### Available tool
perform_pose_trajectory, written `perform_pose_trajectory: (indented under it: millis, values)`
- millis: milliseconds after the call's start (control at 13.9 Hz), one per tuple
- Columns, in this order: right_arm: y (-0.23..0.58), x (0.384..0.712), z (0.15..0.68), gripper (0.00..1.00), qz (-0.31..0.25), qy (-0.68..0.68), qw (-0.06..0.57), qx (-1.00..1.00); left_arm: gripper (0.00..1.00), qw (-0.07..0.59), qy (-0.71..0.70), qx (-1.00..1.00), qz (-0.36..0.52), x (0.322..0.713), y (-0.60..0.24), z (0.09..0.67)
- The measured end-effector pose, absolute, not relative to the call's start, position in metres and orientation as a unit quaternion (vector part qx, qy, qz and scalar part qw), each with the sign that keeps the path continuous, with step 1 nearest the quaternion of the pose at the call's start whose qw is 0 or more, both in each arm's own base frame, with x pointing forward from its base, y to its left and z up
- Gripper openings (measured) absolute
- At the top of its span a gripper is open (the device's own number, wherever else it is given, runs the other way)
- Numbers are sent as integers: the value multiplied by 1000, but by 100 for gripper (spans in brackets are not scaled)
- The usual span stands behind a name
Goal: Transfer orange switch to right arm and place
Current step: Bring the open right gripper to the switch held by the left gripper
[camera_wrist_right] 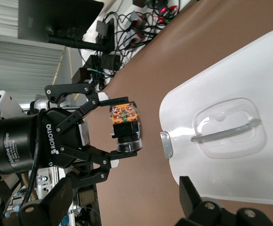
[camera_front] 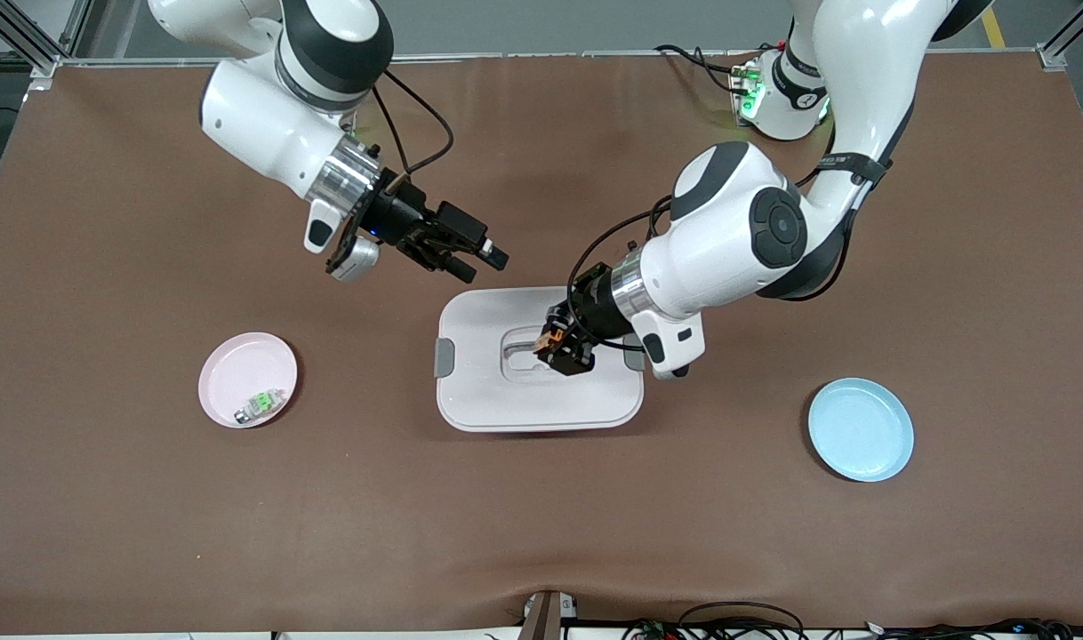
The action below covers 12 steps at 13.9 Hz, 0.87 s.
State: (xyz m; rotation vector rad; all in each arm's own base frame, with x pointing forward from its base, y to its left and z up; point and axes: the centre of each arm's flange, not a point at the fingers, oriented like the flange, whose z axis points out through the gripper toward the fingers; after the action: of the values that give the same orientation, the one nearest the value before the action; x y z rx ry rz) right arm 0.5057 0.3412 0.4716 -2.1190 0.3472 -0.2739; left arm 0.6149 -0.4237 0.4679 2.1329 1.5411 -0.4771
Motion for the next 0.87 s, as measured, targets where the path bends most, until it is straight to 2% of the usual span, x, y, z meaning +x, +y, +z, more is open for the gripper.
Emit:
perform_pose_trajectory:
  millis: [505,866]
  values:
    - [367,540,462,100,-126,130,477,-860,72,231,560,776,-174,614,-425,467]
    - [372,554,428,100,-118,135,461,-869,72,231,560,776,-174,614,-425,467]
